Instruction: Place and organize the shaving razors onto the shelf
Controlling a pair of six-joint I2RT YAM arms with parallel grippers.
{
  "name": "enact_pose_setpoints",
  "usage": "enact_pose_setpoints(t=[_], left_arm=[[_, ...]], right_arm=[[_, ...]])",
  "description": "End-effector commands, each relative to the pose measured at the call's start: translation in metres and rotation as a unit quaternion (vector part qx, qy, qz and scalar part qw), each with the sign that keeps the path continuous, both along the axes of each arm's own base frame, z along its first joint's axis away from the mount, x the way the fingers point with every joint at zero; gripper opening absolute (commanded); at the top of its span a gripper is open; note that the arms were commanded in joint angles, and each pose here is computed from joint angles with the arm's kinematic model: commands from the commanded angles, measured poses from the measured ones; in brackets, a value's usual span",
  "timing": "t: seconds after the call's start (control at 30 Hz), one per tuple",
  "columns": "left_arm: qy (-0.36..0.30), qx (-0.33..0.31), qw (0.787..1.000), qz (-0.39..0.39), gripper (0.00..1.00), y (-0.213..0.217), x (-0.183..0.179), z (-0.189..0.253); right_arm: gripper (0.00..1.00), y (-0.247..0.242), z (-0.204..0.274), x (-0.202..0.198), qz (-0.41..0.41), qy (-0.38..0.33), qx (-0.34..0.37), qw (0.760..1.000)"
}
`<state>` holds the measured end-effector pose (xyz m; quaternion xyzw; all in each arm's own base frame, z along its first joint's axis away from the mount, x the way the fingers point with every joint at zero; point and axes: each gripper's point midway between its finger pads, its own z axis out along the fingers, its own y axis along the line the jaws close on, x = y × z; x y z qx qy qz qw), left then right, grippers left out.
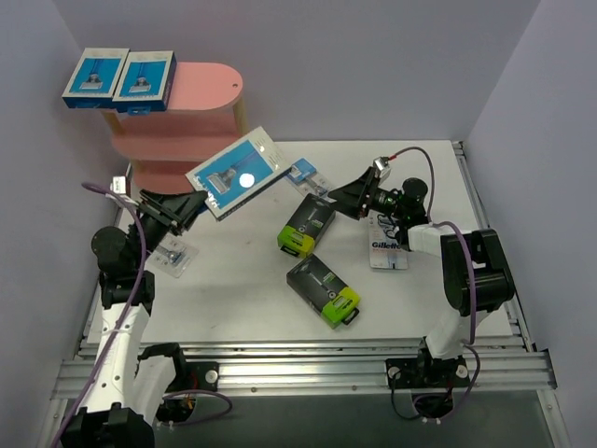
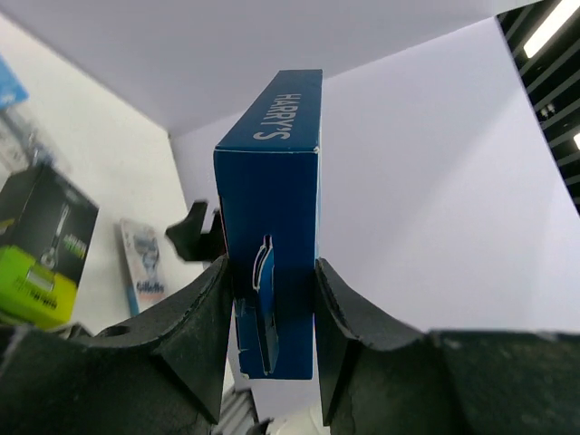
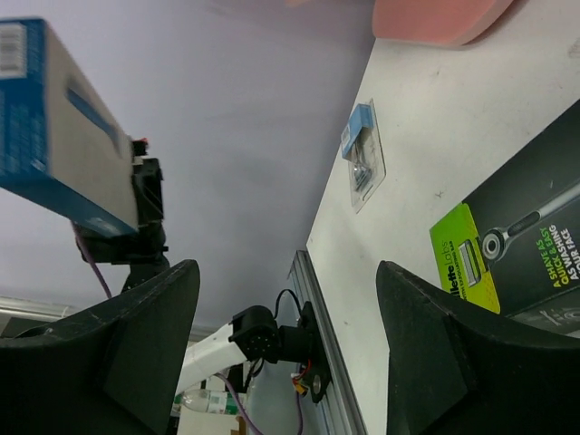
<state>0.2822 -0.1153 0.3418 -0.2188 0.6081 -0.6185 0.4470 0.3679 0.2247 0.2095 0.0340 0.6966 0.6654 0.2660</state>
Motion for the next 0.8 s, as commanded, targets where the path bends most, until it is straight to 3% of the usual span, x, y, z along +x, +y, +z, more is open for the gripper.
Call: enact_pose_setpoints(t=[0.0, 0.27, 0.53, 0.77], left_arm=[[-0.12, -0.019, 0.991, 0.059, 0.02, 0.016, -0.003, 0.084], [-0.161, -0.043, 0.965, 0.204, 0.02, 0.047, 0.028, 0.143], [-0.14, -0.041, 0.945, 0.291, 0.02, 0.027, 0.077, 0.162], [-0.101, -0.067, 0.927, 0.354, 0.02, 0.024, 0.108, 0.154]], right_arm=[[0.74, 0.002, 0.024, -0.011, 0.003, -0.061, 0.01, 0.998], [0.74, 0.013, 0.015, -0.034, 0.029, -0.051, 0.041, 0.997], [0.77, 0.012, 0.021, -0.056, 0.073, -0.038, 0.122, 0.989], [0.8, 0.012, 0.026, -0.055, 0.077, -0.059, 0.115, 0.989]])
